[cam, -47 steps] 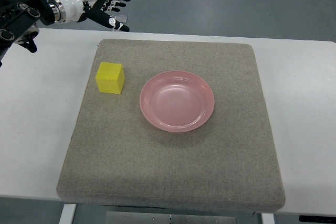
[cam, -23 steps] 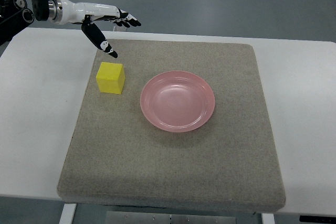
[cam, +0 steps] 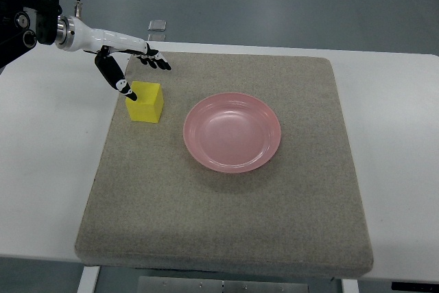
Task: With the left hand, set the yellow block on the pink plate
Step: 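Lower the left hand onto the yellow cube, fingers around it, then close the left hand fingers to grasp the yellow cube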
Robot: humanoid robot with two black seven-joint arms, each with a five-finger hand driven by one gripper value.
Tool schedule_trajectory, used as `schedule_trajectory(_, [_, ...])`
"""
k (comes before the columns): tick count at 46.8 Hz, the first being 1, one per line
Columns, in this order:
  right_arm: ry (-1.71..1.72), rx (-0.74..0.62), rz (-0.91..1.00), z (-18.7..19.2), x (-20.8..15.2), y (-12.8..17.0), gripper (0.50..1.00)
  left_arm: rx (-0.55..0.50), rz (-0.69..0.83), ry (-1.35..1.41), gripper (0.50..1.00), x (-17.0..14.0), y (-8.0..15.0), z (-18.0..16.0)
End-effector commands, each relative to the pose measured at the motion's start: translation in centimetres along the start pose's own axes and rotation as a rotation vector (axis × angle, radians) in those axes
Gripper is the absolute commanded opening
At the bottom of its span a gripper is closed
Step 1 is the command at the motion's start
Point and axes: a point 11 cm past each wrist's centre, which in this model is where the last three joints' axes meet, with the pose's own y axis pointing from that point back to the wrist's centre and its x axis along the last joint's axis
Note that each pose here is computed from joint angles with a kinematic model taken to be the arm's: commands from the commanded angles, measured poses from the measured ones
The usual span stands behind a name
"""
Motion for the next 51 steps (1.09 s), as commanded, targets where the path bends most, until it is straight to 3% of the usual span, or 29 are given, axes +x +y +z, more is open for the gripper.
schedule_trajectory(1, [0.000, 0.000, 0.000, 0.0, 0.0, 0.0, 0.924, 0.020, -0.016, -0.018, 0.902, -0.5, -0.1, -0.4])
schedule_trajectory(18, [0.000, 0.000, 0.000, 0.0, 0.0, 0.0, 0.924, 0.047, -0.031, -0.054, 0.902, -2.2, -1.0, -1.4])
schedule_trajectory(23, [0.000, 0.000, 0.000, 0.0, 0.0, 0.0, 0.924, 0.048, -0.034, -0.054, 0.870, -2.5, -1.3, -1.5])
schedule_trajectory(39, [0.000, 0.000, 0.000, 0.0, 0.0, 0.0, 0.924, 0.067, -0.021, -0.093, 0.654, -3.2, -1.6, -2.1])
schedule_trajectory(47, [0.000, 0.000, 0.000, 0.0, 0.0, 0.0, 0.924, 0.060, -0.014, -0.099, 0.504, -3.0, -1.8, -1.8])
schedule_trajectory(51, [0.000, 0.000, 0.000, 0.0, 0.0, 0.0, 0.924, 0.063, 0.005, -0.102, 0.500, -2.5, -1.8, -1.8])
